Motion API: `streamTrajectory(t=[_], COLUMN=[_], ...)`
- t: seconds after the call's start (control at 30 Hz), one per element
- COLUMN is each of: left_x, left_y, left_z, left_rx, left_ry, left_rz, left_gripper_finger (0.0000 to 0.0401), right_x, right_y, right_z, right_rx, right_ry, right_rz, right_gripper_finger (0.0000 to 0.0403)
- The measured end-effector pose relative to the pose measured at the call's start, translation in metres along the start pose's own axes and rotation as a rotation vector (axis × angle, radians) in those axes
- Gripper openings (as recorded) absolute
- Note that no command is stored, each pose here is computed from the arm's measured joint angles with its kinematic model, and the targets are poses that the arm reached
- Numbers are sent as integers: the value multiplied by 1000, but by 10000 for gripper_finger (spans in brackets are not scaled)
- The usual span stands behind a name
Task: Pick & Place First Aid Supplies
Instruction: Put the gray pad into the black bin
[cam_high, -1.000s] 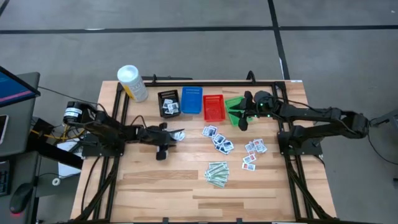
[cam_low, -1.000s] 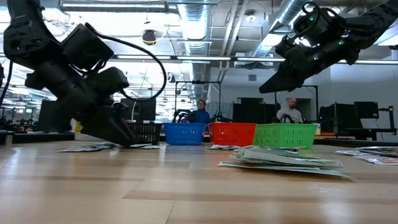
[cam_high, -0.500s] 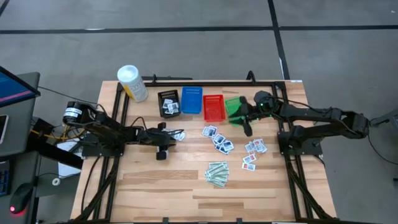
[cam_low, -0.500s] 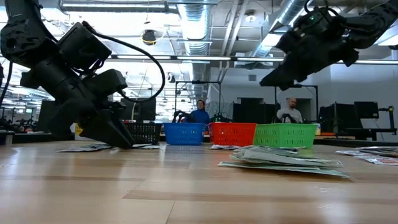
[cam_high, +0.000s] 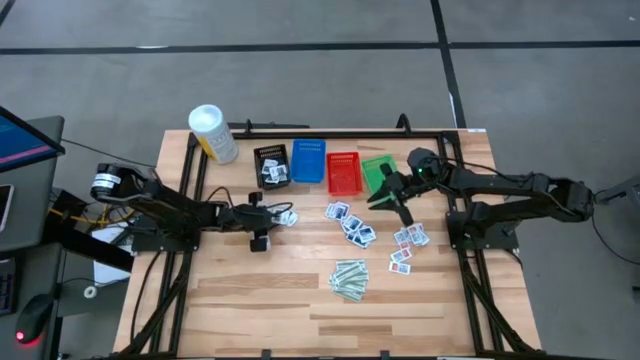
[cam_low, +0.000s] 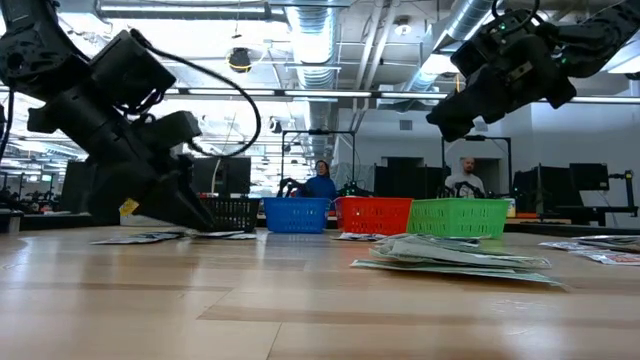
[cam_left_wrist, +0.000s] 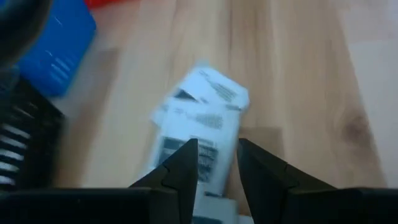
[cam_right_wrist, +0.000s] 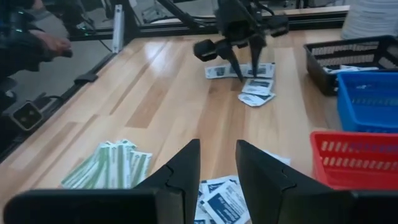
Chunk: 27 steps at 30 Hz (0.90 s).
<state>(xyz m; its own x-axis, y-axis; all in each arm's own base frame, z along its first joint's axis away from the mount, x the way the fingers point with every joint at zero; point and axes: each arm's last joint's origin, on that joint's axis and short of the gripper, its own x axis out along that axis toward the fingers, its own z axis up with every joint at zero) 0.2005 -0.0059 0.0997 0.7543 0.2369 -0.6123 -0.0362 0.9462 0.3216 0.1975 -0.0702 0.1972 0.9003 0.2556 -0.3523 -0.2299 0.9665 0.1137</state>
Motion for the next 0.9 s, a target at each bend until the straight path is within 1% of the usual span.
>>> streamTrajectory(t=[0.13,0.33,0.6,0.83,0.9], left_x=[-1,3,13,14,14], left_y=[1,-4,0,1,1], left_z=[2,-4,-9,-9,-9], left_rx=[56,75,52,48,31], left_ry=[-15,15,37,33,35], left_rz=[0,-64,-49,-43,-43], left_gripper_finger=[113,113,113,113,113], right_x=[0,0,0,0,0], right_y=[-1,-1,-1,-1,-1], right_z=[0,0,0,0,0], right_rx=[0,-1,-1,-1,-1], right_ry=[4,2,3,3,3], right_rz=[-28,-29,-29,-29,-29], right_gripper_finger=[98,98,98,98,98])
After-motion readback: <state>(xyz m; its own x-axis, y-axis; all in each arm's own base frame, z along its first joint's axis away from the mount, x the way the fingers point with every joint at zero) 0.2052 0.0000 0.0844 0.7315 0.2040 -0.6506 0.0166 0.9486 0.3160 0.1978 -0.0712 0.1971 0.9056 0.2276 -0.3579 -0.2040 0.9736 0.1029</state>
